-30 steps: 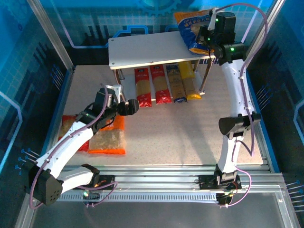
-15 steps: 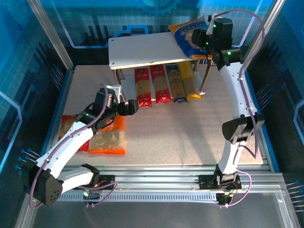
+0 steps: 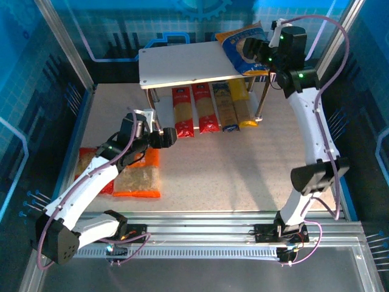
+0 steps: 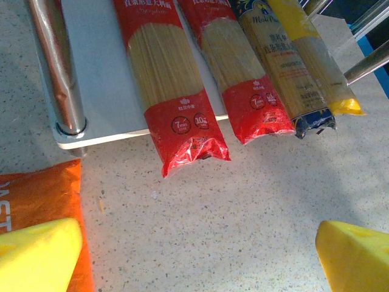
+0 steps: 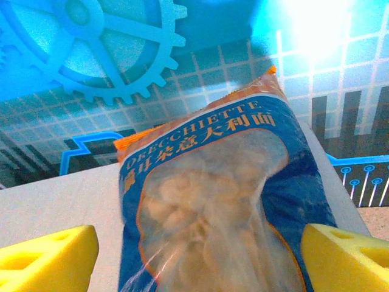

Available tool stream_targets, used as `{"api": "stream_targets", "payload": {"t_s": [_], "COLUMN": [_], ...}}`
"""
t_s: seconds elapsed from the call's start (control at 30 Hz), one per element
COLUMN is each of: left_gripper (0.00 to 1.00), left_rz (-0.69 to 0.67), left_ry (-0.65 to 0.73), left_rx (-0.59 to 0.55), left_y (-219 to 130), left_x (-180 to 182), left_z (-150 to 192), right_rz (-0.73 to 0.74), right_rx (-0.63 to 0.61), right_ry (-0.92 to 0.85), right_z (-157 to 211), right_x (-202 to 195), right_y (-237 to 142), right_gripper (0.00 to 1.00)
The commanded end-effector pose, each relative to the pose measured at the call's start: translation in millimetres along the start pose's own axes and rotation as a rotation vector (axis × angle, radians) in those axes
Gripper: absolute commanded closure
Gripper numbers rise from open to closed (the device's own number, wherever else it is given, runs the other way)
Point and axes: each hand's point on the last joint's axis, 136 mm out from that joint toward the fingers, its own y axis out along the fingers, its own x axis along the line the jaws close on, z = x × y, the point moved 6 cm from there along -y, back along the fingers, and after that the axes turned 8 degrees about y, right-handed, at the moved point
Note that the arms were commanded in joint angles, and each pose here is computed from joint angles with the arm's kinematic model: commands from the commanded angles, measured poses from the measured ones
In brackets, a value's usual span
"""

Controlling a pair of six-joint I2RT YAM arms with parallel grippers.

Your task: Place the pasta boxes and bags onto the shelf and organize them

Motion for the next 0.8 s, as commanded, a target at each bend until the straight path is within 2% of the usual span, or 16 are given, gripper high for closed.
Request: {"api": "stream_targets", "payload": {"t_s": [0.0, 0.1, 0.23, 0.37, 0.4, 0.5, 0.63, 0.77], "left_gripper": [0.0, 0.01, 0.0, 0.01, 0.01, 0.01, 0.01, 0.01], "left_rz": [-0.006, -0.003, -0.003, -0.004, -0.002, -0.004, -0.005, -0.005], "left_ry": [0.001, 0.002, 0.003, 0.003, 0.003, 0.002, 0.002, -0.001], "left_rx": [-0.008, -0.008, -0.013, -0.014, -0.014, -0.02, -0.02, -0.022], "left_y": [-5.8, -6.8, -9.6, -11.4, -11.9, -13.6, -13.8, -14.2], "left_x": [2.4, 2.0, 2.1, 2.2, 2.0, 2.4, 2.7, 3.0], "left_z": [-0.3, 0.3, 0.6, 0.4, 0.4, 0.9, 1.0, 2.0], "right_rz": [-0.037, 0.034, 0.087, -0.008, -0.024, -0.063, -0.079, -0.106], "right_rx": [-0.115, -0.126, -0.074, 0.02, 0.032, 0.029, 0.034, 0.023], "right_ry": [-0.036, -0.036, 0.042, 0.179, 0.199, 0.243, 0.272, 0.324], "right_z": [-19.5, -11.2, 9.9, 35.6, 40.9, 50.8, 53.5, 54.8], "right_x": [12.8, -0.6, -25.9, -34.2, -34.1, -34.0, -34.3, -33.7], "right_y": [-41.7, -60.9, -76.3, -83.3, -85.5, -90.7, -87.2, -79.0], "right_gripper": [0.08, 0.13, 0.2, 0.43, 0.46, 0.47, 0.58, 0.54]}}
